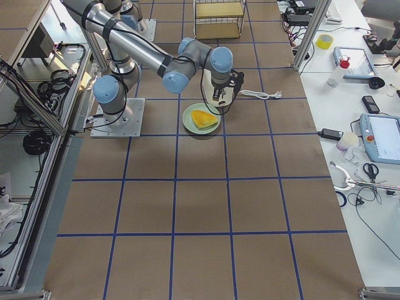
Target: Press toaster with right arm
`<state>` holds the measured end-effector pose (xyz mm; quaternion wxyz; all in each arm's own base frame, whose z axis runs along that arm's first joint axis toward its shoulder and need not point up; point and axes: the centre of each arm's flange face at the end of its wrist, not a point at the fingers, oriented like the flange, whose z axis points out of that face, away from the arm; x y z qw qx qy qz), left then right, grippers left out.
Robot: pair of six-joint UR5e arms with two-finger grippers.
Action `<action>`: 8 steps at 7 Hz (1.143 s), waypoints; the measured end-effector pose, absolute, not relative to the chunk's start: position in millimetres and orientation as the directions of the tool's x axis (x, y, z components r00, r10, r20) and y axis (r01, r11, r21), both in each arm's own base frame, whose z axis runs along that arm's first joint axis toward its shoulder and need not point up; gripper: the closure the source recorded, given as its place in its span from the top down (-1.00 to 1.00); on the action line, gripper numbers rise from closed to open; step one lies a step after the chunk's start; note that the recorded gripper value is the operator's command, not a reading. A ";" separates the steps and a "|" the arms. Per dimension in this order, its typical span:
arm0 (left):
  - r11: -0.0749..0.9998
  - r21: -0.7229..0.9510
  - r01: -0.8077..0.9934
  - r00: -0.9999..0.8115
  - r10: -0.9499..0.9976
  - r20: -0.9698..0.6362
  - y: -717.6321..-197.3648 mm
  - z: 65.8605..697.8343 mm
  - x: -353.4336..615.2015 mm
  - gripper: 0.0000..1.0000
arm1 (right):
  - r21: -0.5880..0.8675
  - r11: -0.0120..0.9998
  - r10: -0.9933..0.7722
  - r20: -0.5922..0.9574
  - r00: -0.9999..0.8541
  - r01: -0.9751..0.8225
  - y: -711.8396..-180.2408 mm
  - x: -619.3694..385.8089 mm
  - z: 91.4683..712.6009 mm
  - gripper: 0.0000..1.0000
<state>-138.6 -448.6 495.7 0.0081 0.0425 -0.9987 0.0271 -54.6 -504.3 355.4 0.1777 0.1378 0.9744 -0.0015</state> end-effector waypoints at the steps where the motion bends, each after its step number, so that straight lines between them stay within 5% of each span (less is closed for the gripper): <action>1: 0.995 -0.054 -0.085 -0.996 -0.084 0.018 -448.6 495.8 -138.6 1.00 | 0.041 0.962 0.269 -0.298 -0.916 0.269 -501.0 -57.5 383.6 1.00; 4: 0.995 -0.053 -0.085 -0.996 -0.084 0.019 -448.5 495.4 -138.6 1.00 | -0.004 0.970 0.239 -0.204 -0.949 0.245 -505.0 -30.1 463.0 1.00; 8: 0.995 -0.053 -0.085 -0.996 -0.084 0.019 -448.5 495.4 -138.7 1.00 | 0.011 0.972 0.233 -0.061 -0.971 0.233 -497.8 94.3 474.2 1.00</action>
